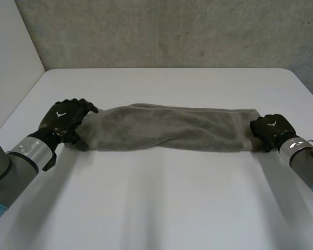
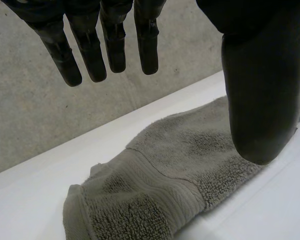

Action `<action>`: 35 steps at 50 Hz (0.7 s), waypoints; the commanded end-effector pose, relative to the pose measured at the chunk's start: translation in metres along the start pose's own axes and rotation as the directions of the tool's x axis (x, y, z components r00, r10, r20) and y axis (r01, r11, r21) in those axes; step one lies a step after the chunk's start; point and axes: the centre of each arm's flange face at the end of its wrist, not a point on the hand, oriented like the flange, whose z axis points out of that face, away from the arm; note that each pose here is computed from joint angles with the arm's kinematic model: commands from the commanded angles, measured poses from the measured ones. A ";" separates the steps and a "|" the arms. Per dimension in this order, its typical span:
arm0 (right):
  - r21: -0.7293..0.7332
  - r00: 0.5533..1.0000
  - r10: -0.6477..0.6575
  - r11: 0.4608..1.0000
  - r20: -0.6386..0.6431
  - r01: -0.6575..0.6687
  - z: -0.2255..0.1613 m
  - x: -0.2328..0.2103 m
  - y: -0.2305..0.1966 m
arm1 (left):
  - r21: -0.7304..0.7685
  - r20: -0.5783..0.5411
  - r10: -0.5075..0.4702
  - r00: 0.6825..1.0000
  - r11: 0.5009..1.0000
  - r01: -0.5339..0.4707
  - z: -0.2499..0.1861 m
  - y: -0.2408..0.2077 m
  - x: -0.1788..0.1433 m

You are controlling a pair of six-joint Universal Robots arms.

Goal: Fold the towel.

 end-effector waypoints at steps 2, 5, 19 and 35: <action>-0.022 0.999 0.015 1.000 -0.041 -0.016 0.004 0.021 0.009 | 0.010 0.006 -0.016 1.000 1.000 0.016 -0.001 -0.002 -0.002; -0.030 0.998 0.025 0.999 -0.051 -0.027 0.004 0.030 0.013 | 0.013 0.008 -0.014 1.000 1.000 0.014 -0.001 -0.003 -0.002; -0.029 0.968 0.008 0.999 -0.251 -0.016 0.001 0.136 0.022 | 0.024 0.021 -0.011 1.000 1.000 0.011 -0.003 -0.007 -0.007; 0.263 0.956 -0.227 0.926 -0.184 0.271 -0.010 0.073 -0.139 | 0.044 0.028 -0.002 1.000 0.999 0.000 -0.004 -0.010 -0.008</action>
